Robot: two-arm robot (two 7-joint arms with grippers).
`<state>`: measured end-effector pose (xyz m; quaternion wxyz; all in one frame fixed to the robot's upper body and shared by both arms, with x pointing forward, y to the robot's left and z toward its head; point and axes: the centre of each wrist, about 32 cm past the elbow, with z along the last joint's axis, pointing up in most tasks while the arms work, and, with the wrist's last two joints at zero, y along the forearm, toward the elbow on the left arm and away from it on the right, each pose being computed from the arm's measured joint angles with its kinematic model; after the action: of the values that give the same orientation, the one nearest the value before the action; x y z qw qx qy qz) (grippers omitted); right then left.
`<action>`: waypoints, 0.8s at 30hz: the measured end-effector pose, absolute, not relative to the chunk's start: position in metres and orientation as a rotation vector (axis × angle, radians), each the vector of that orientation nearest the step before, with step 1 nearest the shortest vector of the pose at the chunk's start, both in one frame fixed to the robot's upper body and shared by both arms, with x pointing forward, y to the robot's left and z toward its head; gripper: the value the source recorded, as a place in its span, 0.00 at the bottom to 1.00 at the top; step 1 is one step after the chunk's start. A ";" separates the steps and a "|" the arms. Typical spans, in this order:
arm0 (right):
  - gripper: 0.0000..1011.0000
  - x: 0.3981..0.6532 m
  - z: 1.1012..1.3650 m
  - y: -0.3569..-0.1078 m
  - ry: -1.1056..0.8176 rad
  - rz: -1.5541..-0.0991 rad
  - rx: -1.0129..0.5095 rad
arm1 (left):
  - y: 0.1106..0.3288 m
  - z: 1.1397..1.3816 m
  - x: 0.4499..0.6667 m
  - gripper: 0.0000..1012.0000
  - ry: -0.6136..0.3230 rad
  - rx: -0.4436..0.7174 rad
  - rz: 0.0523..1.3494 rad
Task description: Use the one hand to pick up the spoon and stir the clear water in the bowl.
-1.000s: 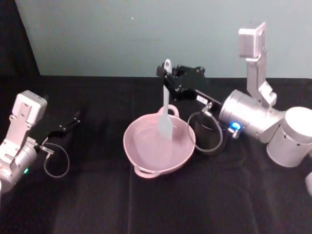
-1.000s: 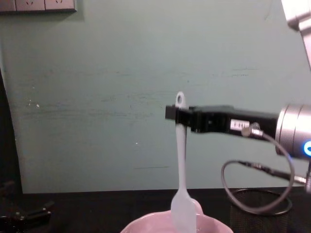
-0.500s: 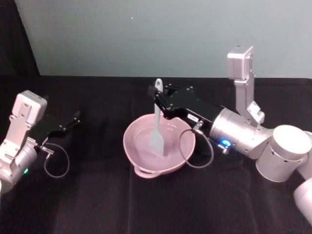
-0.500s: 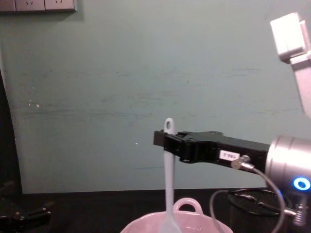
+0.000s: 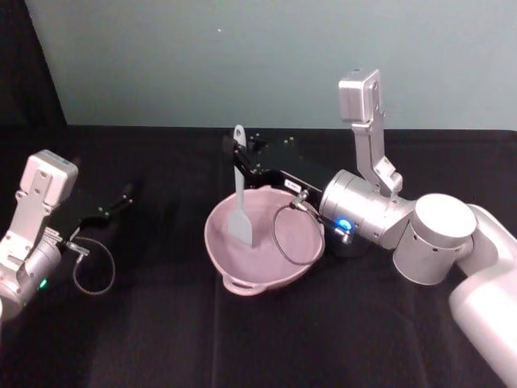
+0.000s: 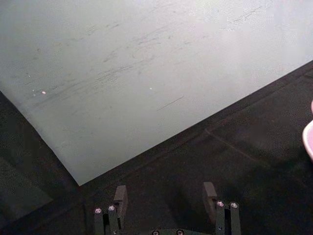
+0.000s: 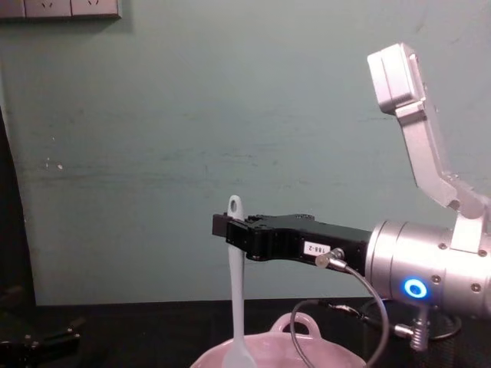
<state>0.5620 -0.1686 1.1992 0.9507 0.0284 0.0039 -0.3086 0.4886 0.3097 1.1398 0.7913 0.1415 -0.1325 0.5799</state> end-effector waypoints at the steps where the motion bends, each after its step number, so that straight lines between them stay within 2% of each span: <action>1: 0.11 0.563 1.199 -0.168 0.008 -0.631 0.058 | 0.310 1.140 0.489 1.00 -0.285 0.305 1.248; 12: 0.11 0.574 1.200 -0.184 0.000 -0.703 0.067 | 0.310 1.140 0.489 1.00 -0.285 0.304 1.248; 24: 0.11 0.556 1.200 -0.214 -0.013 -0.751 0.050 | 0.310 1.140 0.489 1.00 -0.285 0.305 1.248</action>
<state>0.5563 -0.2145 1.1998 0.9300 0.0245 -0.0061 -0.3667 0.4886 0.3097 1.1398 0.7913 0.1415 -0.1324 0.5799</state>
